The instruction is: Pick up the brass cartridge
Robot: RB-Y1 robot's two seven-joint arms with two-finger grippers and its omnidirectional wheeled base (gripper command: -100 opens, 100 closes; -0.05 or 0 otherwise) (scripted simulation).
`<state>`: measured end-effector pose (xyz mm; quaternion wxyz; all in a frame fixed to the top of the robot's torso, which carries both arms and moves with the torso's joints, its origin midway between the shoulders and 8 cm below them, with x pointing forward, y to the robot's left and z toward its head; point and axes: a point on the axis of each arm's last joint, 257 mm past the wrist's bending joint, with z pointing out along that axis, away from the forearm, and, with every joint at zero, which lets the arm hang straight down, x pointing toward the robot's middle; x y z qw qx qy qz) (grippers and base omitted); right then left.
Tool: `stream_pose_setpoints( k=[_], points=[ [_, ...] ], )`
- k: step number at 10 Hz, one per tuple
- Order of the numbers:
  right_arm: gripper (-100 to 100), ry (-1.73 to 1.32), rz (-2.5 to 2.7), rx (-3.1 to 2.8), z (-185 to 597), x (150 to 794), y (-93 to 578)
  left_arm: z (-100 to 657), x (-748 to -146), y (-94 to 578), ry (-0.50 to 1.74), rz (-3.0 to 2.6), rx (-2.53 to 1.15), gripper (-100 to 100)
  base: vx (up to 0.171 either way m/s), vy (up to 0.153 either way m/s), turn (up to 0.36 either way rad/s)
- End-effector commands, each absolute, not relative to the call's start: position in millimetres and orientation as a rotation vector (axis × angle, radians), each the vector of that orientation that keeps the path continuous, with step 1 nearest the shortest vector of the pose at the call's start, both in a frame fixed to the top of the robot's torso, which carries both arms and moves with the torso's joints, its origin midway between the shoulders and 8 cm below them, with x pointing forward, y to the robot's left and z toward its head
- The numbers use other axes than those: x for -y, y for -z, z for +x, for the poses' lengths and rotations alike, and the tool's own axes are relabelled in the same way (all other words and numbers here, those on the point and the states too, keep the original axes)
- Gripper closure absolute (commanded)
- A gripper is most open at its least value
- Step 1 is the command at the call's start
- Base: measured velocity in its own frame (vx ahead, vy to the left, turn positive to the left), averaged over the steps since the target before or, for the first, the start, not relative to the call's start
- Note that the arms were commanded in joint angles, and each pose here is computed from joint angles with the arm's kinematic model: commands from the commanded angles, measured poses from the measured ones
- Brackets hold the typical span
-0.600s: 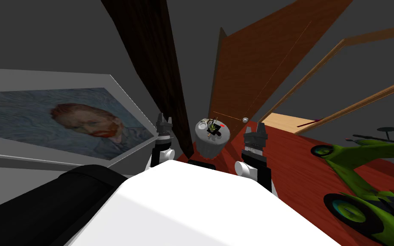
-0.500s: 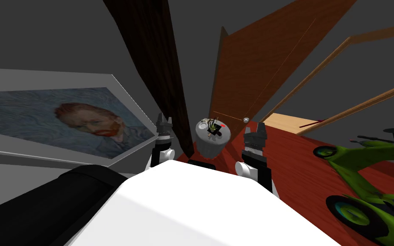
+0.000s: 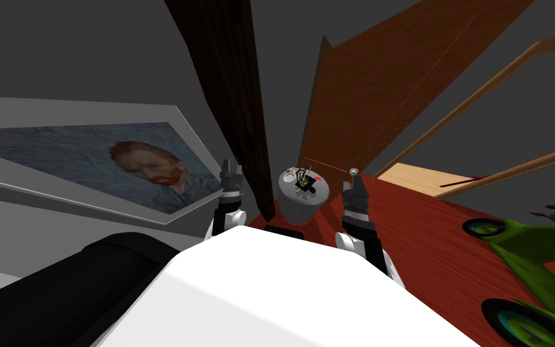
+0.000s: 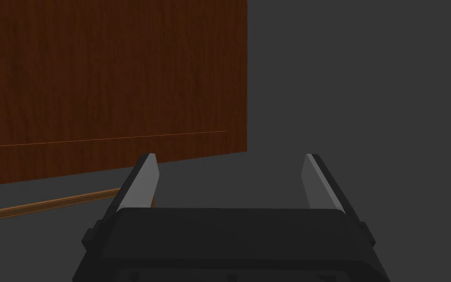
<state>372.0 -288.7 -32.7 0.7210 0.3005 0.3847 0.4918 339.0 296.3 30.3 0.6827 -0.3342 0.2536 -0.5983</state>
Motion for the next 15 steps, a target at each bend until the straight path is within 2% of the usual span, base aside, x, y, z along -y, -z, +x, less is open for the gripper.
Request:
stream_pose_setpoints(
  k=[1,15],
  points=[
    [-100,-1.081,0.658,-0.858,372.3,288.6,34.3,339.0,-296.3,-30.3,1.342,-0.749,-0.569,0,-0.005,-0.006,0.003],
    [-100,-1.049,0.62,-0.902,372.8,286.7,42.2,339.0,-296.3,-30.3,1.342,-0.749,-0.569,0,-0.001,-0.002,0.022]
  ],
)
